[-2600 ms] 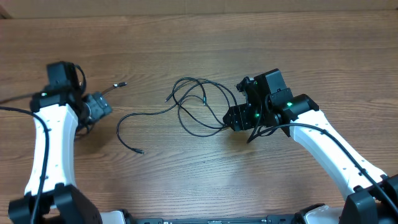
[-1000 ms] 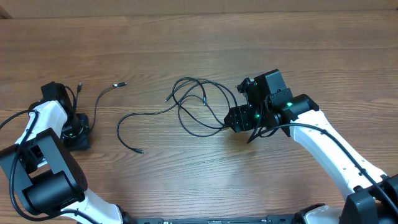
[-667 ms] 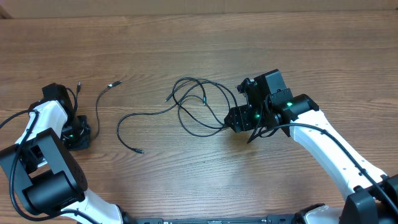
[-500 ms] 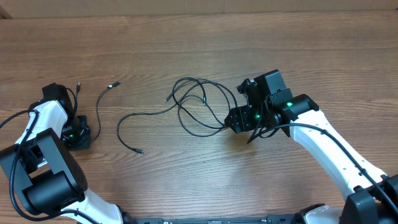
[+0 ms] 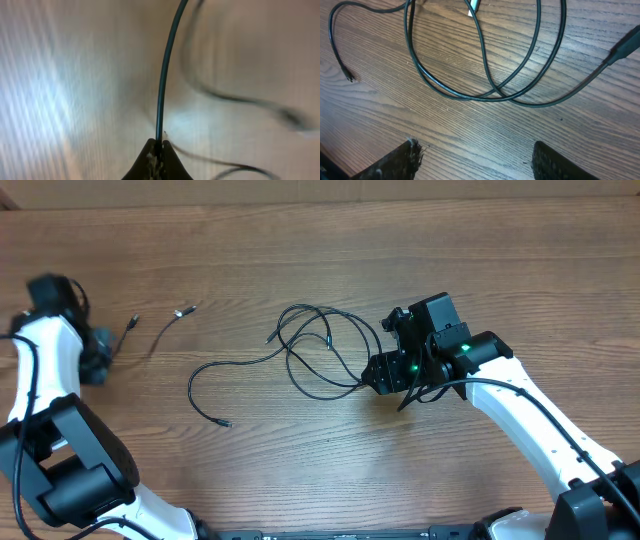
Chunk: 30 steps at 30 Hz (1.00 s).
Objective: Untangle cables
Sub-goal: 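Lay the separated cable down at the left table edge and release, then move the left gripper back to the center cable pile and grasp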
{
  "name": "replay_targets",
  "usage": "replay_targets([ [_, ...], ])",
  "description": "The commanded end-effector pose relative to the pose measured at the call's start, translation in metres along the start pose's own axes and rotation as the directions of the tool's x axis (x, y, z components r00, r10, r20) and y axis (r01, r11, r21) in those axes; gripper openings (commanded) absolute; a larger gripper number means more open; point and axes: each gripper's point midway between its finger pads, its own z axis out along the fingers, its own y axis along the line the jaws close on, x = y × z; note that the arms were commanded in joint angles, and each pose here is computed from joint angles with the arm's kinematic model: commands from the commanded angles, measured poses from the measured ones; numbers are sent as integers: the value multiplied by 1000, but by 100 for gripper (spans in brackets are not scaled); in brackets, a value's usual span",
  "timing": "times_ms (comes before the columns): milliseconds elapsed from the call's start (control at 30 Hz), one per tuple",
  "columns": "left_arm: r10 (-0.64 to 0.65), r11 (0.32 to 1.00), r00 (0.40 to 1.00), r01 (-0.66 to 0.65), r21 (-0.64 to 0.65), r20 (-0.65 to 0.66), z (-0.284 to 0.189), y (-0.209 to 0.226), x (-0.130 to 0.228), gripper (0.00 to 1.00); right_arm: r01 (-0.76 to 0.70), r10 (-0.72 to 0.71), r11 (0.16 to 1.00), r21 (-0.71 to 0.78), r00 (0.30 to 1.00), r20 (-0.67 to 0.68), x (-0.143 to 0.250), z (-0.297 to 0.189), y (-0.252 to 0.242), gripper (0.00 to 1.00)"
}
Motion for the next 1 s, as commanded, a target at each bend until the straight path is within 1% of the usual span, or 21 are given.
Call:
replay_targets([
  [0, 97, 992, 983, -109, 66, 159, -48, -19, -54, 4, -1, 1, 1000, 11, 1000, -12, 3, 4, -3, 70],
  [133, 47, 989, 974, -76, 125, 222, -73, -28, -87, 4, -1, 1, 1000, 11, 1000, -12, 3, 4, -3, 69],
  [267, -6, 989, 969, -30, 142, 248, -81, -22, -109, 4, -2, 2, 1000, 11, 1000, -13, 4, 4, -3, 70],
  [367, -45, 991, 967, 11, 136, 250, -79, -11, -120, 4, -2, 2, 1000, 12, 1000, -15, 4, 4, -3, 70],
  [567, -83, 992, 966, 56, 113, 246, -75, 7, -133, 5, -2, 2, 1000, 12, 1000, -14, 4, 4, -3, 70],
  [600, -85, 992, 966, 60, 111, 244, -74, 9, -134, 7, -2, 2, 1000, 12, 1000, -14, 4, 4, -3, 70],
  [633, -82, 992, 967, 57, 109, 241, -74, 10, -134, 18, -2, 2, 1000, 12, 1000, -14, 4, 4, -3, 70],
  [700, -77, 993, 969, 53, 106, 236, -73, 11, -133, 64, -2, 2, 1000, 12, 1000, -13, 4, 4, -3, 70],
  [733, -75, 994, 970, 52, 101, 233, -73, 11, -132, 84, -1, 1, 1000, 12, 1000, -12, 3, 4, -3, 70],
  [767, -71, 994, 972, 49, 101, 224, -73, 11, -129, 96, -1, 1, 1000, 11, 1000, -12, 3, 4, -3, 70],
  [800, -68, 993, 974, 46, 105, 214, -72, 10, -127, 100, -1, 1, 1000, 11, 1000, -11, 3, 4, -3, 70],
  [967, -41, 990, 989, 20, 140, 144, -71, 3, -113, 100, -1, 1, 1000, 11, 1000, -11, 3, 4, -3, 70],
])
